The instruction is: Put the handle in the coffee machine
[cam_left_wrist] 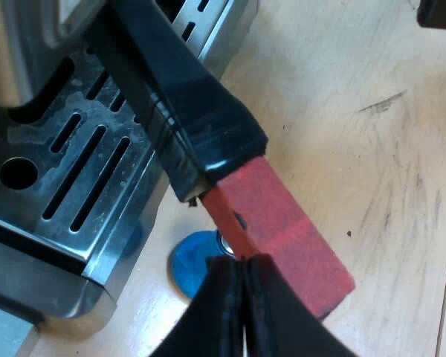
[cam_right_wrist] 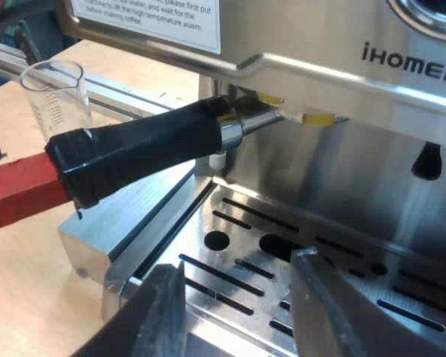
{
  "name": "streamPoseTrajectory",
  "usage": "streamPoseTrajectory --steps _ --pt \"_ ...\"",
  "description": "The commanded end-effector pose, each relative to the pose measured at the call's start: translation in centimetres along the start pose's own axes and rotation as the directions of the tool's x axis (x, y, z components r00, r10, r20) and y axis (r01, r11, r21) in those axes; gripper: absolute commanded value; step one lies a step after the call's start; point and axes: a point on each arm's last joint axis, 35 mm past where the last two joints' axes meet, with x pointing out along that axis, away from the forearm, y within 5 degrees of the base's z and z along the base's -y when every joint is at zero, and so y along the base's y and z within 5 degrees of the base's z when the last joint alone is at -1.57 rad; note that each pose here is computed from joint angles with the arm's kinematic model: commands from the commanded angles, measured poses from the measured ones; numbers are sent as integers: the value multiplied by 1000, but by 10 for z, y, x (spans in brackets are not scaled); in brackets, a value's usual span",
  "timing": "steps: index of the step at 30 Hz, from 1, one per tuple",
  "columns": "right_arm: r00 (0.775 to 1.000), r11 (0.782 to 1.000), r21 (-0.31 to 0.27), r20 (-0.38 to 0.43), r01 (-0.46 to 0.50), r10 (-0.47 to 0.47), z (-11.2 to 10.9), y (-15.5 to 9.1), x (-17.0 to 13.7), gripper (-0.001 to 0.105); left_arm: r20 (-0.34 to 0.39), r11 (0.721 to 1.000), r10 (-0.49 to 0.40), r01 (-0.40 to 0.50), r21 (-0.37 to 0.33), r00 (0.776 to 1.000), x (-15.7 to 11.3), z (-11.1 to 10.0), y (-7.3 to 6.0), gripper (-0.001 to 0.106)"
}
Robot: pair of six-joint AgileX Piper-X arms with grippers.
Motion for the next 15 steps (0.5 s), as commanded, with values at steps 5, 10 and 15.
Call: streamPoseTrajectory --steps 5,10,15 --pt "998 997 39 17 -61 61 3 0 -3 37 -17 1000 19 -19 -21 1000 -1 1 -4 0" --pt "998 997 48 31 -60 59 7 -3 -7 37 -22 999 38 -39 -27 999 -1 2 -3 0" --pt "998 998 32 5 -62 62 7 -9 -15 37 -27 985 173 -173 6 985 -7 8 0 0"
